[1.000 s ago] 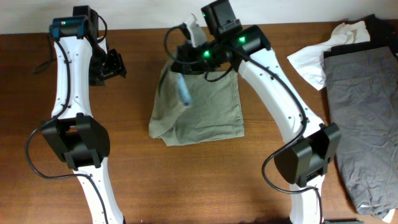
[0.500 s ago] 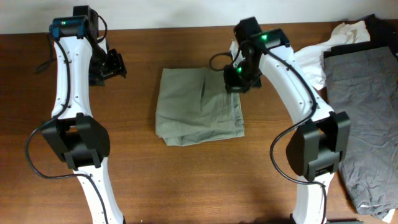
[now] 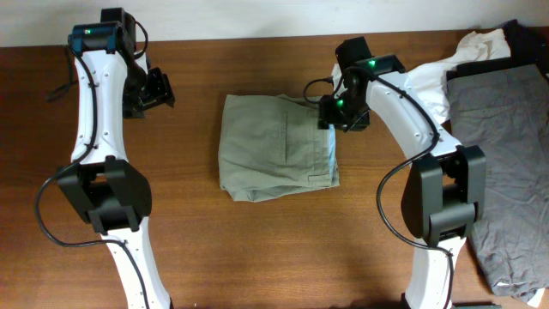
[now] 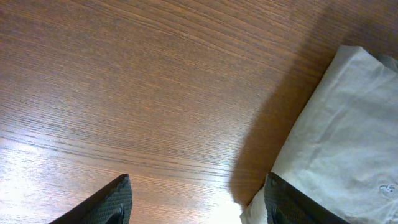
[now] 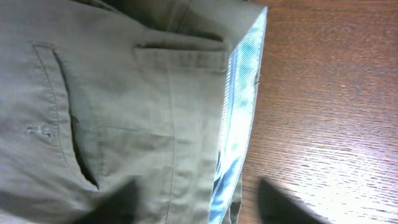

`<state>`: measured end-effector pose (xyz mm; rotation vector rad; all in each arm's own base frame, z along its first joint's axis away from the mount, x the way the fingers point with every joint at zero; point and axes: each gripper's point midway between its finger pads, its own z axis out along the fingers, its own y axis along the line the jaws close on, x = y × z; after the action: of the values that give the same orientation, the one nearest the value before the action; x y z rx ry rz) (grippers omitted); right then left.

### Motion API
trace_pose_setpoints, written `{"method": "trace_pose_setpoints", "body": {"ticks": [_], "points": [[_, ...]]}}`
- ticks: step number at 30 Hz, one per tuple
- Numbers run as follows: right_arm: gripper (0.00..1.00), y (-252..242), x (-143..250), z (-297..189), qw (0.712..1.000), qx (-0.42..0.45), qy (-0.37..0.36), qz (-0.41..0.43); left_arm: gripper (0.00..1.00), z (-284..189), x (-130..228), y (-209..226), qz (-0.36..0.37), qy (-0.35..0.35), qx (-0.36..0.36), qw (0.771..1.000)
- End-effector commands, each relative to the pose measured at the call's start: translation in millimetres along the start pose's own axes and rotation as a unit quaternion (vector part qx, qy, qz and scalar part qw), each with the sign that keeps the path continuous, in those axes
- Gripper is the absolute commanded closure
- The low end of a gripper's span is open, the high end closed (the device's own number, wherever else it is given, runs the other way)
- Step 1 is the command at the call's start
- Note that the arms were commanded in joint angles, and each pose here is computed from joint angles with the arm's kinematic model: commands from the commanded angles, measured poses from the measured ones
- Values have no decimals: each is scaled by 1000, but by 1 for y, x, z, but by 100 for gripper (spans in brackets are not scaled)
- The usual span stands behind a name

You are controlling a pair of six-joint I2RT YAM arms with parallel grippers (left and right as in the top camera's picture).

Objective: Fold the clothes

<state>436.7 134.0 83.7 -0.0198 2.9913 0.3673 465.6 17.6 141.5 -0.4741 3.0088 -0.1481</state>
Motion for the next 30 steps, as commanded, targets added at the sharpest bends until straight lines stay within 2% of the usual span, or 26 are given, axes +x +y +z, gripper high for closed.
{"method": "trace_pose_setpoints", "body": {"ticks": [1,2,3,4,5,6,7,8,9,10,13,16,22,25,27,30], "points": [[1,-2,-2,2,1000,7,-4,0,32,-1,-2,-1,9,-4,-2,1000],[2,-2,-2,0,1000,7,-4,9,32,-1,-1,-1,9,-2,-2,1000],[10,-2,-3,-5,1000,7,-5,10,32,-1,0,-3,10,0,5,1000],[19,-2,-4,-16,1000,6,-11,11,34,-2,2,-14,41,5,36,999],[33,0,-7,-26,1000,1,-19,12,40,-5,7,-40,107,11,106,989],[46,4,-11,-41,999,-10,-34,16,48,-9,13,-60,155,12,158,975],[61,8,-13,-52,999,-22,-46,16,62,-16,20,-82,204,10,211,956],[91,15,-16,-68,997,-45,-61,13,71,-21,28,-104,246,6,251,936],[96,26,-12,-78,995,-77,-60,3,84,-19,30,-119,263,1,253,931],[96,34,-6,-78,994,-102,-46,-9,88,-16,35,-138,283,-2,257,924],[96,38,17,-54,993,-114,3,-12,89,0,50,-182,299,7,263,917],[96,43,40,-20,990,-133,41,-9,89,50,59,-208,291,31,219,931],[96,41,76,49,986,-153,64,30,88,116,45,-207,278,42,200,939],[96,24,89,69,987,-121,69,78,88,147,37,-189,270,47,159,948],[96,14,98,77,989,-102,75,79,86,159,31,-175,267,45,127,954],[96,1,102,82,991,-67,73,85,77,159,24,-169,261,38,125,957]]}}
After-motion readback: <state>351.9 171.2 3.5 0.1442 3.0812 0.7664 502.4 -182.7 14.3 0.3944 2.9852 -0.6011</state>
